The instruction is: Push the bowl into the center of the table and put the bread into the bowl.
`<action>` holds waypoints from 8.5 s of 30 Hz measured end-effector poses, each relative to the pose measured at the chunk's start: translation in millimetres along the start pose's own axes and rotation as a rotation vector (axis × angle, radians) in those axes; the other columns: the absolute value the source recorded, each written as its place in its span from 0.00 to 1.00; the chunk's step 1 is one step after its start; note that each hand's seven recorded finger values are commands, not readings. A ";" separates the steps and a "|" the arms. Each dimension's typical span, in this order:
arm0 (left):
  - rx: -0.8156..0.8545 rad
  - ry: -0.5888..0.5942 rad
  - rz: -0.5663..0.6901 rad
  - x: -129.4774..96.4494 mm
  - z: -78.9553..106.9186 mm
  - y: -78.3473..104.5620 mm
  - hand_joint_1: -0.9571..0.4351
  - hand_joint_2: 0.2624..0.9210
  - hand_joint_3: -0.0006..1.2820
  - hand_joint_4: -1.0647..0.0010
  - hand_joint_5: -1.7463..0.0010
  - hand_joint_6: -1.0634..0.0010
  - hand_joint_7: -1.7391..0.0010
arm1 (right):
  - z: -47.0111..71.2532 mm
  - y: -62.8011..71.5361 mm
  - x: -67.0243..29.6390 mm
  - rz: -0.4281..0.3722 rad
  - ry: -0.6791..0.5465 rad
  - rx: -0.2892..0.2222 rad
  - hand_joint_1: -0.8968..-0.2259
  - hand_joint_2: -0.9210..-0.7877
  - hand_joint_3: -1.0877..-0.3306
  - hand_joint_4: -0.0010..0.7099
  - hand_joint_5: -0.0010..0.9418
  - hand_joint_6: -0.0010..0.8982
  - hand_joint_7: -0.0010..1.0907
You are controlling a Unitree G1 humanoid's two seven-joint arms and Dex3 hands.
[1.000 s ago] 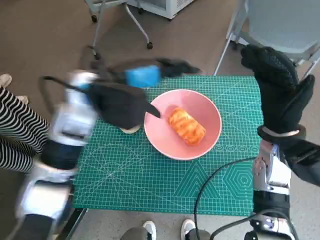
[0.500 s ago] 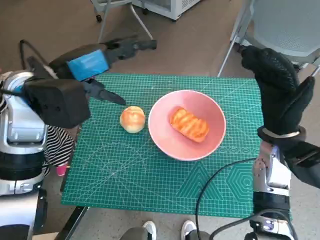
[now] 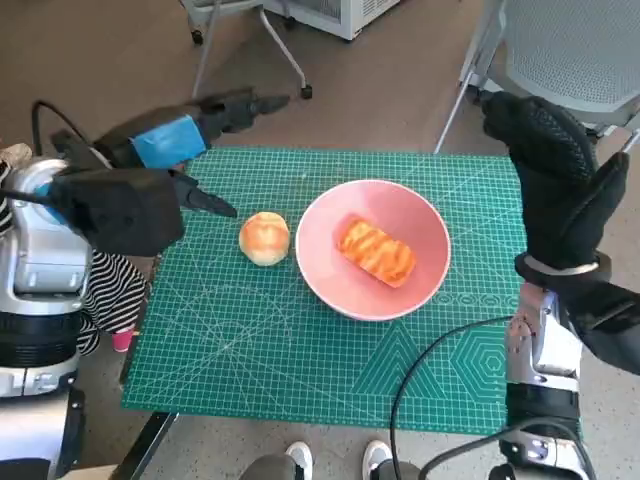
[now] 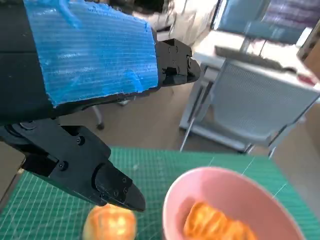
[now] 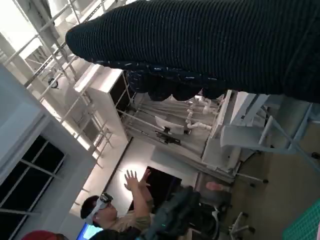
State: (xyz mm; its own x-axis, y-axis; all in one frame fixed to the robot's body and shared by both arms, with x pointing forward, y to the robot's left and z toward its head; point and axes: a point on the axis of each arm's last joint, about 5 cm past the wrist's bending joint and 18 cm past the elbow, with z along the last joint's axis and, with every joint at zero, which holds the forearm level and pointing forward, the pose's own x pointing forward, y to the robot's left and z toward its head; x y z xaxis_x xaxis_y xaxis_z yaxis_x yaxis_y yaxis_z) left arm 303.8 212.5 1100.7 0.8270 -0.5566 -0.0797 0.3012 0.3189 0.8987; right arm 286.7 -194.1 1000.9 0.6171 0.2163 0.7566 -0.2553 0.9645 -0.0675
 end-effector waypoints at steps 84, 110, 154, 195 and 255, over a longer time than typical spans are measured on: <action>0.128 0.474 -0.202 73.1 -51.3 -111.2 0.69 0.97 0.06 0.30 0.42 0.40 0.29 | 7.2 -2.6 2.4 0.025 -0.008 -0.011 0.33 0.00 0.54 0.18 0.00 0.00 0.57; 0.111 0.186 0.302 47.7 -9.0 -28.2 0.69 0.96 0.02 0.22 0.42 0.36 0.36 | 7.6 -2.5 2.7 0.025 -0.008 -0.008 0.33 0.00 0.54 0.18 0.00 0.00 0.55; 0.176 -0.175 -0.048 84.5 58.6 -105.8 0.48 0.93 0.04 0.62 0.80 0.70 0.76 | 10.8 -4.6 -2.3 0.015 -0.014 -0.020 0.35 0.00 0.52 0.17 0.00 0.00 0.54; -0.522 -0.543 0.281 47.2 39.0 -65.0 0.06 1.00 0.65 1.00 1.00 0.95 0.98 | 27.0 -8.7 14.7 0.039 -0.041 -0.043 0.38 0.00 0.56 0.18 0.00 0.00 0.56; -0.788 -0.717 0.622 47.4 25.0 -96.8 0.14 1.00 0.43 1.00 1.00 1.00 0.87 | 26.9 13.3 42.1 0.053 -0.036 -0.064 0.33 0.00 0.55 0.22 0.01 0.01 0.55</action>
State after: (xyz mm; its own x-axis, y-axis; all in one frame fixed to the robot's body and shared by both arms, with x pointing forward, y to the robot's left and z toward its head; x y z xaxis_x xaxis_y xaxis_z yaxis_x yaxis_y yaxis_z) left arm 302.1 136.1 1020.7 0.5592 -0.3604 0.7466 0.3588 0.9171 0.1739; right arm 289.3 -176.2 1049.3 0.5768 0.2627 0.7735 -0.2381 0.9598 -0.1484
